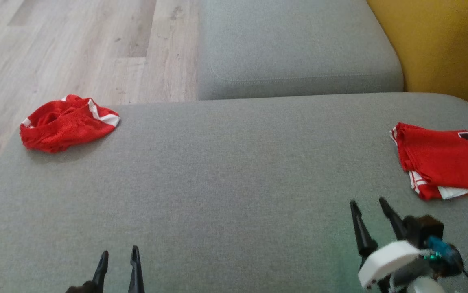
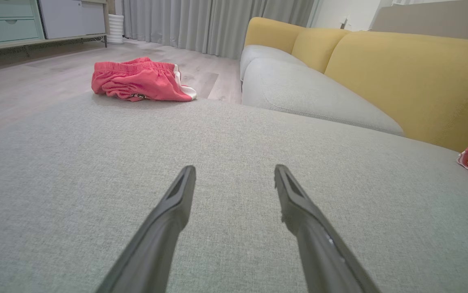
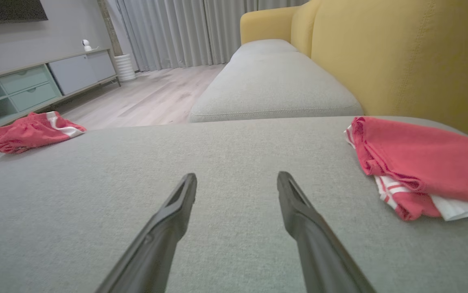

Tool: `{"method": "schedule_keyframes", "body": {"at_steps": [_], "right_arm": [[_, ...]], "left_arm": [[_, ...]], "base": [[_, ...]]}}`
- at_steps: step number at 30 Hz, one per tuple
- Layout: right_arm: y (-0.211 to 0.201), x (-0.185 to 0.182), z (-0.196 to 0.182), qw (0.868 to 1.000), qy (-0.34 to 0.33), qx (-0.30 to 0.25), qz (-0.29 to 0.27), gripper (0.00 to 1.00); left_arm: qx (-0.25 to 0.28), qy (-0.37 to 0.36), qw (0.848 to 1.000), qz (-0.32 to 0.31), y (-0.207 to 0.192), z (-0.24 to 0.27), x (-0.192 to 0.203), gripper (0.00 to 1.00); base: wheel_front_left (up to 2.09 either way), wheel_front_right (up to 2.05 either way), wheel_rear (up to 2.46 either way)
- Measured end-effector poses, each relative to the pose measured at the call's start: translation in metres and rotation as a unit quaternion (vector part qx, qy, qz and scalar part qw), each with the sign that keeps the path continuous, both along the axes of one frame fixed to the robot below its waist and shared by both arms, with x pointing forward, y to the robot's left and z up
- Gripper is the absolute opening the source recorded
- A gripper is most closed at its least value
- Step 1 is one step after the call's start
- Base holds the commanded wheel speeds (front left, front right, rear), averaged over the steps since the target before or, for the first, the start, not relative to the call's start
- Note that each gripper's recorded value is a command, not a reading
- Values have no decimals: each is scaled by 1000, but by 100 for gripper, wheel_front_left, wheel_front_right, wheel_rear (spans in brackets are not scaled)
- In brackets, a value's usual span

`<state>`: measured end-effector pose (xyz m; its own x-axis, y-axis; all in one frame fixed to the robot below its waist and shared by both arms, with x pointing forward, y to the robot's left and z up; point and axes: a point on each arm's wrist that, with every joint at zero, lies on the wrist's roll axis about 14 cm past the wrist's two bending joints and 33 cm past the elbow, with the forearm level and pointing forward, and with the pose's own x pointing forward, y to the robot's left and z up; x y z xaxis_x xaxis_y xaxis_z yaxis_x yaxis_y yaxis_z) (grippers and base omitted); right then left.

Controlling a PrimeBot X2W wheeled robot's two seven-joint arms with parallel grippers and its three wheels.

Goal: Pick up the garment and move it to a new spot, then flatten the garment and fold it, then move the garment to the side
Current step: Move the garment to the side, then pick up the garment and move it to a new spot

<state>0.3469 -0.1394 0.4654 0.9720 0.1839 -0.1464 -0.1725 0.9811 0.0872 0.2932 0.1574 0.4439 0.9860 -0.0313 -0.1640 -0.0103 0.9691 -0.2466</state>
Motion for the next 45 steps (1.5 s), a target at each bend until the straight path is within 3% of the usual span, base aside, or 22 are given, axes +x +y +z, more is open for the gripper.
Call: {"method": "schedule_keyframes", "body": {"at_steps": [10, 29, 38, 45], "right_arm": [[3, -26, -12, 1000, 16, 24, 0, 100], [6, -23, -14, 1000, 19, 23, 5, 100], [54, -3, -7, 996, 8, 21, 81, 100], [124, 7, -3, 983, 5, 21, 184, 100]], "left_arm": [[-1, -7, 1000, -3, 0, 3, -4, 100], [-1, 4, 1000, -4, 0, 0, -7, 100], [10, -7, 997, 80, 52, 6, -30, 100], [16, -22, 980, 195, 111, 15, -70, 100]], "base": [[0, 0, 0], [0, 0, 0], [0, 0, 0], [0, 0, 0]]}}
